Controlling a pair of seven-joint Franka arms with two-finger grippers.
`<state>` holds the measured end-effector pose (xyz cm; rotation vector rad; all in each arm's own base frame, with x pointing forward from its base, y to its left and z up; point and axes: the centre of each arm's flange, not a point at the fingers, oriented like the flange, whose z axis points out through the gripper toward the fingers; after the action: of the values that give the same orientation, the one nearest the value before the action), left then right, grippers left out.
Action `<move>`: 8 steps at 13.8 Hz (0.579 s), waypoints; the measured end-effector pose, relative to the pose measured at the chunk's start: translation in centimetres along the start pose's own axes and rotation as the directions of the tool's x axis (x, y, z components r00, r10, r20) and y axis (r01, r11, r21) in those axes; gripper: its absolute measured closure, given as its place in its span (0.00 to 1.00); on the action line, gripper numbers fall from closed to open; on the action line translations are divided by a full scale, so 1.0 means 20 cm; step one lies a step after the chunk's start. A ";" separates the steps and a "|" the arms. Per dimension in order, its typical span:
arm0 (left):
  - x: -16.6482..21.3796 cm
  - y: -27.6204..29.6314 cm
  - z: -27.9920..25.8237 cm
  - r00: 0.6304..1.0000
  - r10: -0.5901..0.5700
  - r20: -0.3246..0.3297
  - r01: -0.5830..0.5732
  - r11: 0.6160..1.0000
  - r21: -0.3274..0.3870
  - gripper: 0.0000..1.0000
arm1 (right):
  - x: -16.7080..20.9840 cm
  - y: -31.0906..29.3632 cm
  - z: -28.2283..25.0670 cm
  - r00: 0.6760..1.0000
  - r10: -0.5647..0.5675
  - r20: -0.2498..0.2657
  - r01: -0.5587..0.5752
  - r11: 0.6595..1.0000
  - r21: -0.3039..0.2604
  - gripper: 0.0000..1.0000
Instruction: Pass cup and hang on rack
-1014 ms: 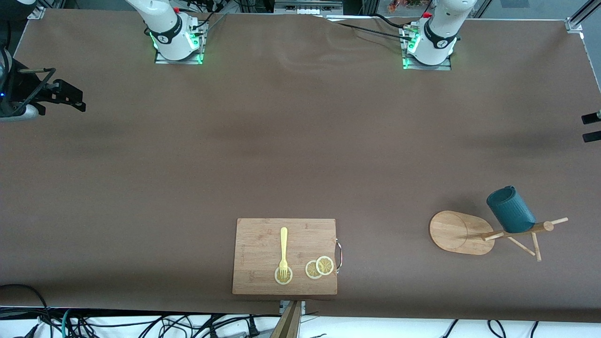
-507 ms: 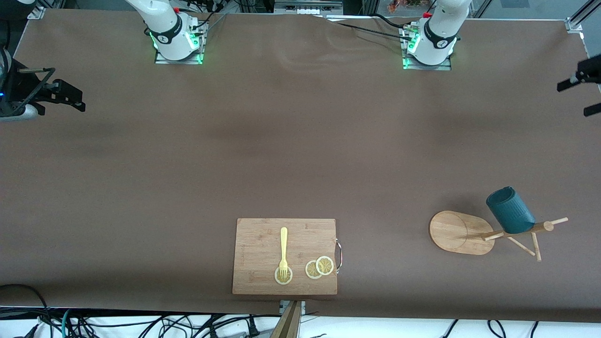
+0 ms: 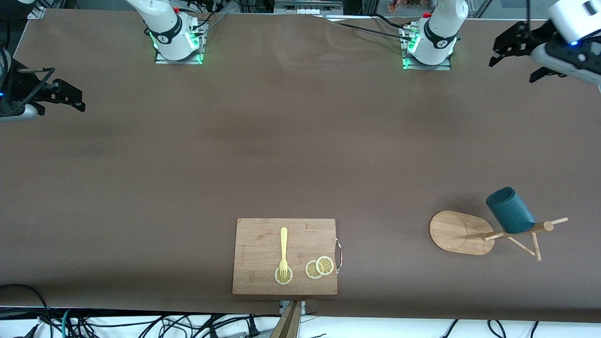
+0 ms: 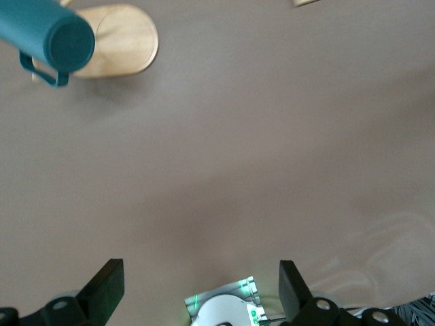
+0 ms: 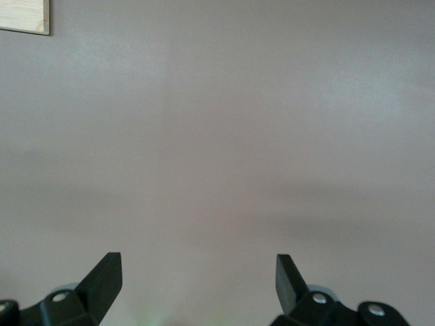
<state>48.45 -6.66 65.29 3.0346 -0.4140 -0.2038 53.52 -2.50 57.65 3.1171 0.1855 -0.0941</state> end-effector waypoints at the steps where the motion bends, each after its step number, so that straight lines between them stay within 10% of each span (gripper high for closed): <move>1: 0.01 0.04 0.03 0.999 -0.042 0.015 0.042 0.999 0.019 0.00 | 0.00 0.00 0.00 1.000 0.000 0.000 0.000 1.000 0.000 0.00; 8: -0.01 -0.30 0.05 0.973 -0.231 -0.016 0.231 0.973 -0.005 0.00 | 0.00 -0.01 0.00 1.000 -0.002 0.000 0.002 1.000 0.000 0.00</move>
<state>49.74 -0.91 63.83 3.0735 -0.0569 -0.1915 53.52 -2.39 57.67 3.1169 0.1887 -0.0942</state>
